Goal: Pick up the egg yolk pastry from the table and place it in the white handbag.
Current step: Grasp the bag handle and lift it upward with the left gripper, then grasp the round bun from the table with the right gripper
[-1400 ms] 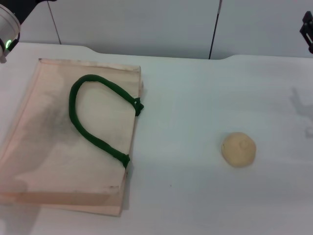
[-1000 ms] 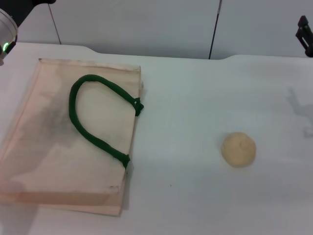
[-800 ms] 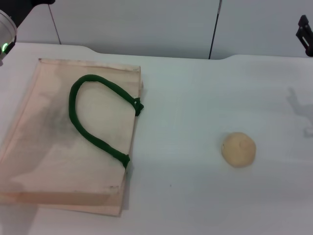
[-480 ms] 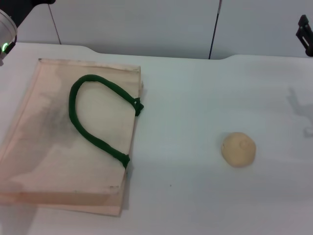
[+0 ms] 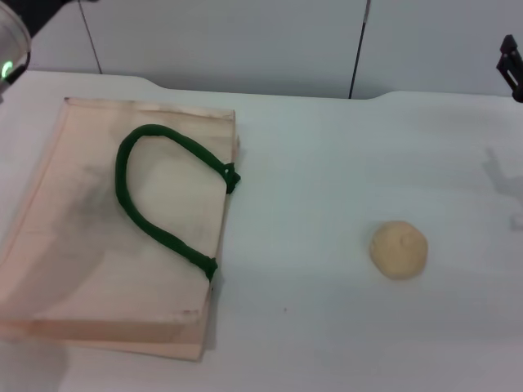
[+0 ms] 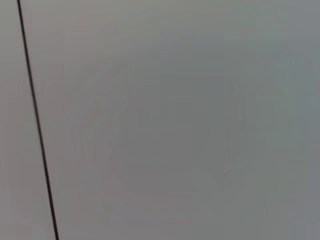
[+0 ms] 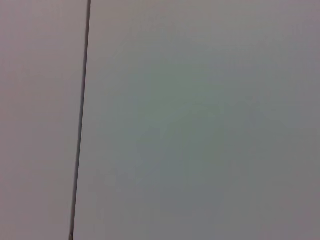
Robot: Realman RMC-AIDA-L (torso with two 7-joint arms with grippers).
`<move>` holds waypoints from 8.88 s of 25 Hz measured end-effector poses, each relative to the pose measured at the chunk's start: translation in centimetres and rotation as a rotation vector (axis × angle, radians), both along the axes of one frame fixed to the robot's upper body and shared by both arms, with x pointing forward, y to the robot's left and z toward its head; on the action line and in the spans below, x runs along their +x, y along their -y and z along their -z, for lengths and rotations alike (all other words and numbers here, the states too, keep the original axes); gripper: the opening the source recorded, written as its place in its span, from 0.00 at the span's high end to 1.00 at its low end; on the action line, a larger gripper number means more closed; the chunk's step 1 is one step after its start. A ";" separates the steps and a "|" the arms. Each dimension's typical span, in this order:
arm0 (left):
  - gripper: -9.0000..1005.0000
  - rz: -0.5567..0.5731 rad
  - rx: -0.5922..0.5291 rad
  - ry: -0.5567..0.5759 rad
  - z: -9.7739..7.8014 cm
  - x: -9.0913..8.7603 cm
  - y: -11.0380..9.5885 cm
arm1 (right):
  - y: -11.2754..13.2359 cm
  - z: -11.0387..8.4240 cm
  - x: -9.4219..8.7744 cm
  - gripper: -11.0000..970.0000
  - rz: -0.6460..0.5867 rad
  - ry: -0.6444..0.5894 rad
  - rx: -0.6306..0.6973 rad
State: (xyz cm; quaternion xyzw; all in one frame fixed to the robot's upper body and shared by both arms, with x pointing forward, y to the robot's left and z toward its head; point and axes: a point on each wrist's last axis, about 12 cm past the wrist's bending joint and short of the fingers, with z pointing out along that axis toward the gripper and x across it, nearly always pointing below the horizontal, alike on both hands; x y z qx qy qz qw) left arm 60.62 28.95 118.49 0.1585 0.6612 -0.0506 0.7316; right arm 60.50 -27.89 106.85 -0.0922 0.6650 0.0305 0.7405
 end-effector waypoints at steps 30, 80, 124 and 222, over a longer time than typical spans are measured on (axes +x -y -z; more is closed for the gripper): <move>0.68 0.074 0.008 -0.498 -7.7 -1.7 -1.3 | 0.1 0.6 -0.2 0.21 0.009 -0.038 0.004; 0.69 0.049 0.147 -1.138 -0.8 3.3 -1.8 | -0.6 0.1 0.0 0.21 -0.027 -0.013 0.008; 0.69 0.023 0.197 -1.126 3.1 5.1 0.3 | -1.3 -0.2 0.1 0.21 -0.058 0.008 0.013; 0.87 0.087 0.224 -0.854 -4.7 3.3 -0.4 | -3.0 1.7 -1.0 0.22 -0.220 -0.113 -0.059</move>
